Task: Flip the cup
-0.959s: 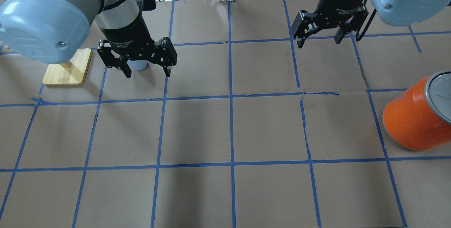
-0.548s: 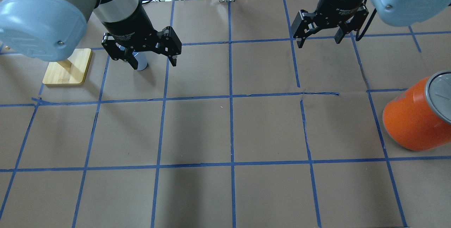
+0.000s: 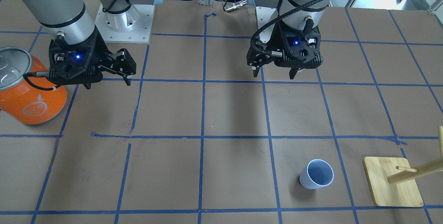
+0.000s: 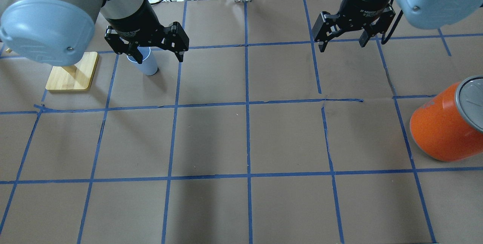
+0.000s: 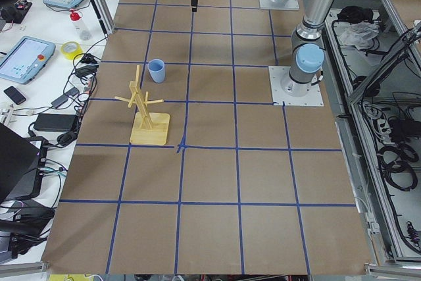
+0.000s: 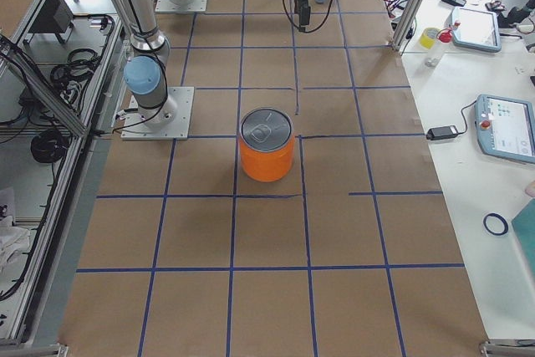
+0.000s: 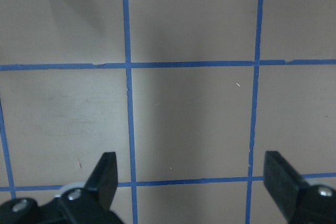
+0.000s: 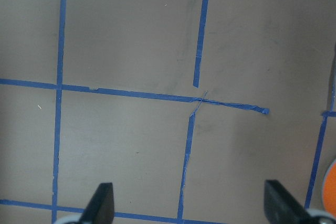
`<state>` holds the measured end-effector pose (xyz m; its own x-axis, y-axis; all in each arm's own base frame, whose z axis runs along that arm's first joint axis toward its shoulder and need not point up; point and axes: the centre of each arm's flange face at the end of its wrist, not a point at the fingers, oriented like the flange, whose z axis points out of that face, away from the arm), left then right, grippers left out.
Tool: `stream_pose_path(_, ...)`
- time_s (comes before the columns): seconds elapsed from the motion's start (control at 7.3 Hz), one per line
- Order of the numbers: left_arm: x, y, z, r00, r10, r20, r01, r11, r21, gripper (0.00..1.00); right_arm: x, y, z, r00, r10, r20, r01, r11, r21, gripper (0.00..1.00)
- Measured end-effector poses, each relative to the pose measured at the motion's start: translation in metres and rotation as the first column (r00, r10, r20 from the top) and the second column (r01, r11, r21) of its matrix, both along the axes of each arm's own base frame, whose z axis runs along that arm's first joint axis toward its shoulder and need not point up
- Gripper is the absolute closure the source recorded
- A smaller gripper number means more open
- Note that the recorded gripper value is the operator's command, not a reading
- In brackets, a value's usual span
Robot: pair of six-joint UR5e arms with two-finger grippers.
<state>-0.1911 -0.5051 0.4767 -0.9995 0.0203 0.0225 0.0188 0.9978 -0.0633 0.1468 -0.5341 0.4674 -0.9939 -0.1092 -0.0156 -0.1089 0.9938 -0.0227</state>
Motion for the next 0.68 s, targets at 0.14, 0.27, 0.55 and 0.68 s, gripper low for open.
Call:
stream_pose_path(0.14, 0.0003, -0.0003, -0.0013, 1.000, -0.002, 0.004, 0.002, 1.000, 0.001, 0.00, -0.0008, -0.0003, -0.0001, 1.000, 0.000, -0.007, 0.000, 1.000, -0.002, 0.00)
stream_pose_path(0.27, 0.0000, -0.0006, -0.0024, 1.000, -0.003, 0.005, 0.003, 1.000, 0.003, 0.00, -0.0033, -0.0014, 0.0009, 1.000, -0.003, -0.021, 0.002, 1.000, -0.006, 0.00)
stream_pose_path(0.55, -0.0003, -0.0015, -0.0047, 1.000, 0.000, 0.006, 0.000, 1.000, 0.008, 0.00, -0.0074, -0.0024, 0.0046, 0.999, -0.007, -0.045, 0.006, 1.000, -0.015, 0.00)
stream_pose_path(0.68, -0.0010, -0.0017, -0.0055, 1.000, 0.000, 0.006, 0.000, 1.000, 0.009, 0.00, -0.0074, -0.0020, 0.0052, 0.999, -0.007, -0.043, 0.007, 1.000, -0.016, 0.00)
